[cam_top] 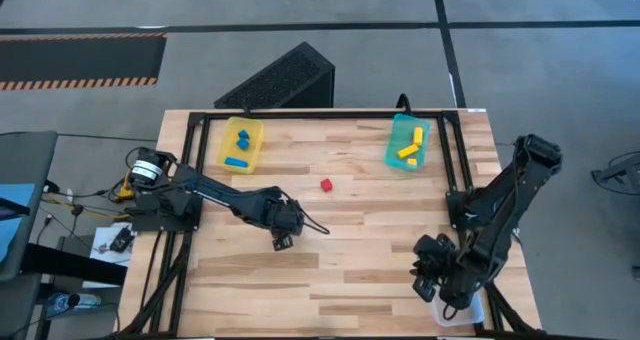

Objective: Sort & place blocks by color
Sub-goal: Put the red rectangle game block into the white transparent bin

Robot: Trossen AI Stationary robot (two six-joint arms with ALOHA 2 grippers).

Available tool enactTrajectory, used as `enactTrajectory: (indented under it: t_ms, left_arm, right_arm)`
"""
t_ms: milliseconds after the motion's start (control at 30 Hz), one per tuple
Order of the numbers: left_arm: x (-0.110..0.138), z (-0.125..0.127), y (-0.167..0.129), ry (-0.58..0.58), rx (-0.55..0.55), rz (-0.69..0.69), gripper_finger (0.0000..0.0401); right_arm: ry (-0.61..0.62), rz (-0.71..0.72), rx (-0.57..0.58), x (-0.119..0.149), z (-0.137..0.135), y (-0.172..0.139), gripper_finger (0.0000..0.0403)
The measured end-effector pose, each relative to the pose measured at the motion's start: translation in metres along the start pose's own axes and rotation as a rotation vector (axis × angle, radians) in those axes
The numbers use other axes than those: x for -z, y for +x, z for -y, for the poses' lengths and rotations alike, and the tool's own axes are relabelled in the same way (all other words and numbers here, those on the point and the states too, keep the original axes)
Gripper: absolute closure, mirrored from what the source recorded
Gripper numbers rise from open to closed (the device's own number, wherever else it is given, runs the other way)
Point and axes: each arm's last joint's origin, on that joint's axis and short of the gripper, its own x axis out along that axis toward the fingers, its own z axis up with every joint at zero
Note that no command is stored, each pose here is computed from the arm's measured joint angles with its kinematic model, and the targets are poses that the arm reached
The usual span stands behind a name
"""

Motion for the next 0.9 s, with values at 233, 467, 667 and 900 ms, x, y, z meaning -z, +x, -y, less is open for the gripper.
enactTrajectory:
  t_ms: [233, 467, 667, 900]
  left_arm:
    - [0.009, 0.001, 0.008, -0.054, 0.073, -0.042, 0.0156]
    - [0.028, -0.004, 0.024, -0.038, 0.087, -0.031, 0.0152]
    - [0.031, 0.008, 0.025, 0.058, 0.105, 0.055, 0.0279]
    - [0.014, 0.035, 0.019, 0.303, 0.207, 0.325, 0.0366]
  right_arm:
    - [-0.015, 0.067, 0.029, 0.015, -0.005, 0.015, 0.0275]
    - [-0.072, 0.355, 0.054, 0.014, -0.008, 0.029, 0.028]
    - [-0.053, 0.462, 0.063, -0.007, -0.019, 0.053, 0.0282]
    - [-0.211, 0.567, 0.038, -0.04, -0.046, 0.115, 0.0281]
